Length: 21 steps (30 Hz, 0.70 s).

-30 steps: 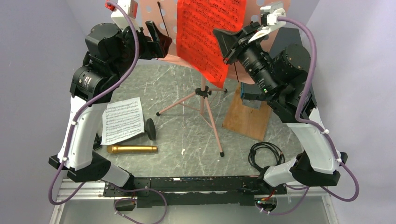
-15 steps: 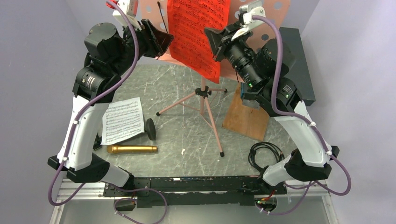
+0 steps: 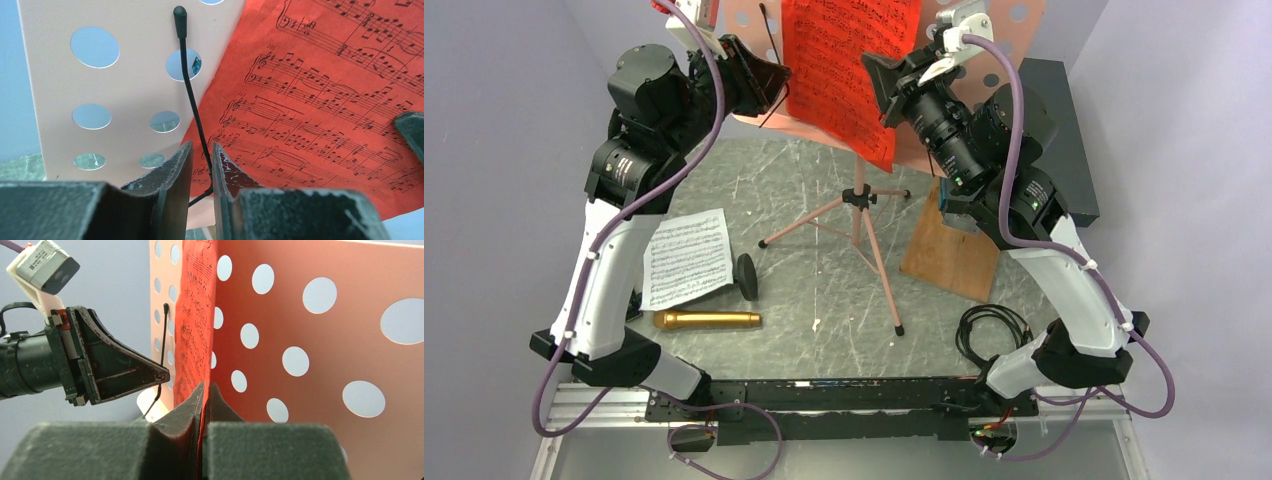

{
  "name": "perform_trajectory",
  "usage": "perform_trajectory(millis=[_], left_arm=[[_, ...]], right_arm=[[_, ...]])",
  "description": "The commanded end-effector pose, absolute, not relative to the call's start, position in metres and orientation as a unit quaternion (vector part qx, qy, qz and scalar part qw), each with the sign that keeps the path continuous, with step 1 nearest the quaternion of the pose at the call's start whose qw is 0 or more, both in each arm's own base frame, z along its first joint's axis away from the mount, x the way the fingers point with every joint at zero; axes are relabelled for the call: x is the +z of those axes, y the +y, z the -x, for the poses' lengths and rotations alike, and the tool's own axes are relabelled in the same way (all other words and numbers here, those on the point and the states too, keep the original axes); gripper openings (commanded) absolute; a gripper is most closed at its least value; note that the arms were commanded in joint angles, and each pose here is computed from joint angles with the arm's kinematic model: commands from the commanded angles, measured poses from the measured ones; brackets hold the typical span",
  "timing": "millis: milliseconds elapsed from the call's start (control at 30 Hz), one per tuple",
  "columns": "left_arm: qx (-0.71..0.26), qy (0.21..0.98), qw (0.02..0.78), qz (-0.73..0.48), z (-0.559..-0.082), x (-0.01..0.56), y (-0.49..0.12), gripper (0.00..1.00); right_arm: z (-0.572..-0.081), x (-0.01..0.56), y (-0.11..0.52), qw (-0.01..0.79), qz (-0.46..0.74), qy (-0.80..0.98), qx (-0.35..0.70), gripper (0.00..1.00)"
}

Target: Set up the instrument practice props

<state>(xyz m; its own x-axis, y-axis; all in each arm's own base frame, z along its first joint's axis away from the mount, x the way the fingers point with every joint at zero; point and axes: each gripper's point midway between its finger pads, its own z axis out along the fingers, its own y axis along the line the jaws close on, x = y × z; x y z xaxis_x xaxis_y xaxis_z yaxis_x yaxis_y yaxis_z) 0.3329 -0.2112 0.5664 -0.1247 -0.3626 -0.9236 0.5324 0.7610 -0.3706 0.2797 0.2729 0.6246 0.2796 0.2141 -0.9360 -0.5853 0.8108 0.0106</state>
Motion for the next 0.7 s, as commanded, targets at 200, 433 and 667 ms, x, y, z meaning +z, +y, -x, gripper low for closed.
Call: perform_trajectory(millis=[200, 433, 667], left_arm=[[-0.36, 0.642, 0.674, -0.07, -0.334, 0.584, -0.212, 0.12], [-0.356, 0.619, 0.696, -0.073, -0.326, 0.592, -0.204, 0.0], [-0.369, 0.605, 0.701, -0.082, -0.316, 0.6, -0.204, 0.0]], right_arm=[[-0.285, 0.64, 0.27, 0.802, 0.155, 0.521, 0.247, 0.0], [-0.289, 0.639, 0.274, 0.805, 0.153, 0.519, 0.244, 0.0], [-0.291, 0.642, 0.287, 0.808, 0.167, 0.504, 0.255, 0.0]])
